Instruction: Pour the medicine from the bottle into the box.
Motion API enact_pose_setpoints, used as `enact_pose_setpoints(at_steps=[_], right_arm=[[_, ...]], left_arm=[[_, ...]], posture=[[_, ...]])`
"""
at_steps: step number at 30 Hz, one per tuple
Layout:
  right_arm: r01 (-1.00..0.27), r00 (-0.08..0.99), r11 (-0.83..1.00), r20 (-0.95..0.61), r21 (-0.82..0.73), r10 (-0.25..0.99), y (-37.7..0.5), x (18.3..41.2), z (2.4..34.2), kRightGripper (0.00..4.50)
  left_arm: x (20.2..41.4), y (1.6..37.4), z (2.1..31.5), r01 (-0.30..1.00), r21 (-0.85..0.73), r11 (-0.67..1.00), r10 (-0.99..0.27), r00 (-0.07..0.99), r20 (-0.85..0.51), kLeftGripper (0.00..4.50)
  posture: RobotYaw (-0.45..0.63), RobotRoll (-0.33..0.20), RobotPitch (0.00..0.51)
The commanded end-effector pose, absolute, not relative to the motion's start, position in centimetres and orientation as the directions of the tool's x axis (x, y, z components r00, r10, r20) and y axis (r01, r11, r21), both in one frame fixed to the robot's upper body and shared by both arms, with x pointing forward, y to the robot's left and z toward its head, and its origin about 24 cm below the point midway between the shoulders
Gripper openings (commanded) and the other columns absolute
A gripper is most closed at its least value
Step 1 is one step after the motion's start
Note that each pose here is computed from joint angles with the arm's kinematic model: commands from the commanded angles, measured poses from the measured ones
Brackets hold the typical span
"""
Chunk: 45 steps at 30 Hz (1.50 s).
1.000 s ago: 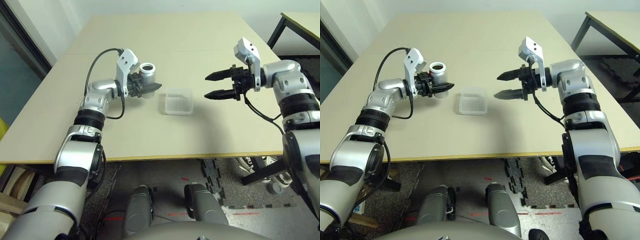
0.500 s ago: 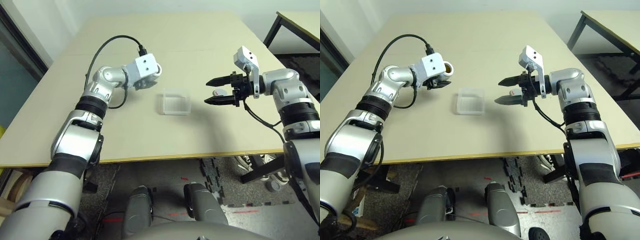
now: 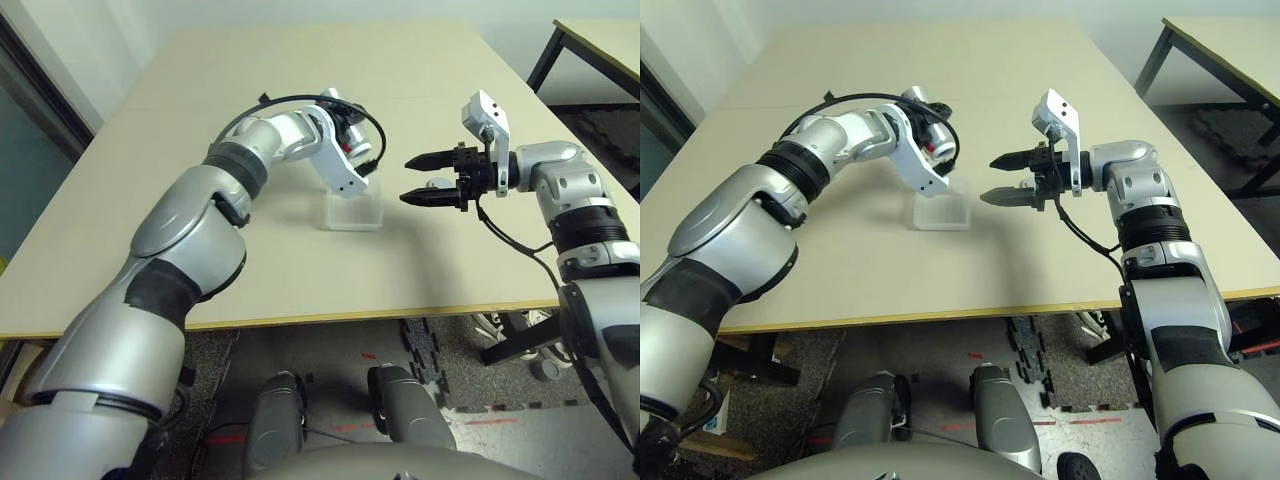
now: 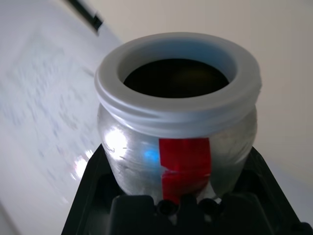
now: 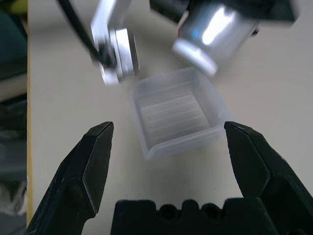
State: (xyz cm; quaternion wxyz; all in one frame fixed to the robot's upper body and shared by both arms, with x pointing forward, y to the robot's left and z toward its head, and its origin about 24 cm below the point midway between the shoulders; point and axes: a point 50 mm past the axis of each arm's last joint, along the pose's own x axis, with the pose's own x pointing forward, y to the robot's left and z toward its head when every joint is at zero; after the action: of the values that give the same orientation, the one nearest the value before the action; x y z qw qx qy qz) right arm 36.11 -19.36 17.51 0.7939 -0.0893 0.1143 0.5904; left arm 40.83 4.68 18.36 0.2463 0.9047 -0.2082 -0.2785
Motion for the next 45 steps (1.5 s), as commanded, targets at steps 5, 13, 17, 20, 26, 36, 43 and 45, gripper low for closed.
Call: enact_pose_setpoints(at_steps=[5, 13, 17, 20, 26, 36, 43, 45], right_arm=[[-0.955, 0.289, 0.296, -0.257, -0.011, 0.922, -19.5, 35.9, 18.0, 4.50], [-0.954, 0.292, 0.301, -0.252, -0.003, 0.923, -19.2, 36.0, 17.9, 4.50], [-0.954, 0.289, 0.300, -0.255, 0.005, 0.923, -19.0, 36.1, 17.6, 4.50], [-0.952, 0.292, 0.305, -0.256, 0.011, 0.921, -19.0, 36.2, 17.3, 4.50], [-0.949, 0.301, 0.316, -0.252, 0.020, 0.920, -18.9, 36.4, 17.0, 4.50], [-0.945, 0.310, 0.327, -0.261, 0.021, 0.914, -19.1, 36.6, 16.6, 4.50], [-0.945, 0.308, 0.326, -0.278, 0.016, 0.910, -19.2, 36.6, 16.2, 4.50], [-0.946, 0.307, 0.324, -0.285, 0.015, 0.908, -19.3, 36.6, 16.0, 4.50]], left_arm=[[41.0, 4.0, 19.9, -0.275, 0.513, -0.813, -0.503, 0.776, -0.381, 2.68], [40.9, 4.5, 19.7, -0.114, 0.654, -0.748, -0.488, 0.763, -0.425, 2.68], [41.0, 5.3, 20.1, 0.184, 0.850, -0.494, -0.500, 0.739, -0.451, 2.68], [41.1, 5.9, 21.0, 0.439, 0.882, -0.172, -0.554, 0.697, -0.456, 2.68], [41.6, 8.3, 21.7, 0.698, 0.642, 0.319, -0.639, 0.658, -0.398, 2.68], [41.2, 12.1, 18.9, 0.745, 0.217, 0.631, -0.687, 0.667, -0.288, 2.68], [40.2, 14.6, 17.6, 0.644, 0.004, 0.765, -0.635, 0.754, -0.169, 2.68], [39.8, 15.5, 17.0, 0.612, -0.015, 0.791, -0.606, 0.779, -0.161, 2.68]], posture=[[-0.26, 0.000, 0.053], [-0.23, 0.000, 0.061], [-0.22, 0.000, 0.062], [-0.21, 0.000, 0.061], [-0.21, 0.000, 0.061], [-0.19, 0.000, 0.065], [-0.19, 0.000, 0.066], [-0.19, 0.000, 0.066]])
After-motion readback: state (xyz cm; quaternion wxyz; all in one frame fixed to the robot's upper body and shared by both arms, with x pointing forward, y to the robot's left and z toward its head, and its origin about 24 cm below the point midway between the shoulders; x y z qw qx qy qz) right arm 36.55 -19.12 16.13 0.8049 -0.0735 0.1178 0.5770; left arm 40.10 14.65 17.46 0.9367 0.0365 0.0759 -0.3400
